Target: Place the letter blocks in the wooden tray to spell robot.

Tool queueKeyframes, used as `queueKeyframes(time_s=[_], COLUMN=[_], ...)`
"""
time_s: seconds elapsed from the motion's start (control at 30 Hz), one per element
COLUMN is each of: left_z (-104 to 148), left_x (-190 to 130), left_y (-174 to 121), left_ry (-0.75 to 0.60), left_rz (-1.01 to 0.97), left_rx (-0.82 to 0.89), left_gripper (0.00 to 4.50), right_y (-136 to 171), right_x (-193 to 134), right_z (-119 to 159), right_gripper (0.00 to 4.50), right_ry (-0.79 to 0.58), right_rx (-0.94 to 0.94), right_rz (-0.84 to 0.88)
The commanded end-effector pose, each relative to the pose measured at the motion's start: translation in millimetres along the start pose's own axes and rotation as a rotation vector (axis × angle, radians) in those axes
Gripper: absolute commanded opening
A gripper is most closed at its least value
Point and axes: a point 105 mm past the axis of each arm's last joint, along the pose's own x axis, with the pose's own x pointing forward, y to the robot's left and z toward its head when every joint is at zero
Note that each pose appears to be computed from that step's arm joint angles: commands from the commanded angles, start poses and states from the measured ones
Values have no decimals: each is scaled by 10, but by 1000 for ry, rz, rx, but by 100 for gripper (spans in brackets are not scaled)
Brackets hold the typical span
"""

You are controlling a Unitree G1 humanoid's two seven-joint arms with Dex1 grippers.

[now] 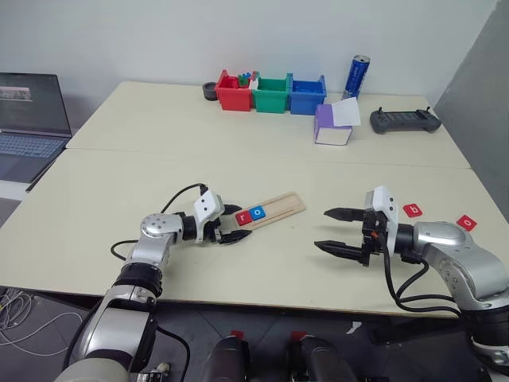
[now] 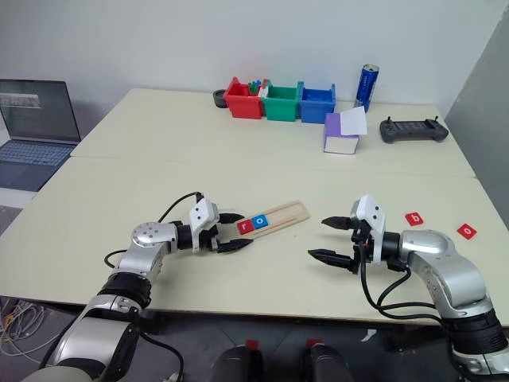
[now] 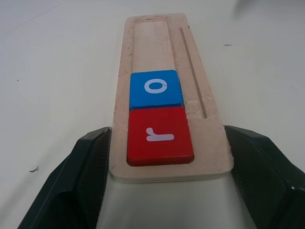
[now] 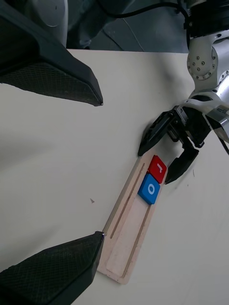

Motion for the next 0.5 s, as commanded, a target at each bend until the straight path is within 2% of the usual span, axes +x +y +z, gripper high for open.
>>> queueKeyframes(time_s=[0.03, 0.13, 0.33, 0.5], left_z=[-28, 54, 198, 199], left_x=[129, 267, 439, 451], left_y=[-226, -356, -374, -411], left_ry=[40, 31, 11, 31], left_rz=[-167, -281, -341, -408], left_rx=[63, 103, 124, 134], left_gripper=[339, 339, 339, 339], right_y=[-41, -12, 69, 209], right_x=[-164, -258, -359, -442], right_z=[40, -24, -71, -153], right_gripper=[450, 450, 450, 450], right_ry=[-2, 11, 20, 56], right_rx=[-30, -15, 3, 20], right_rz=[-66, -100, -137, -121])
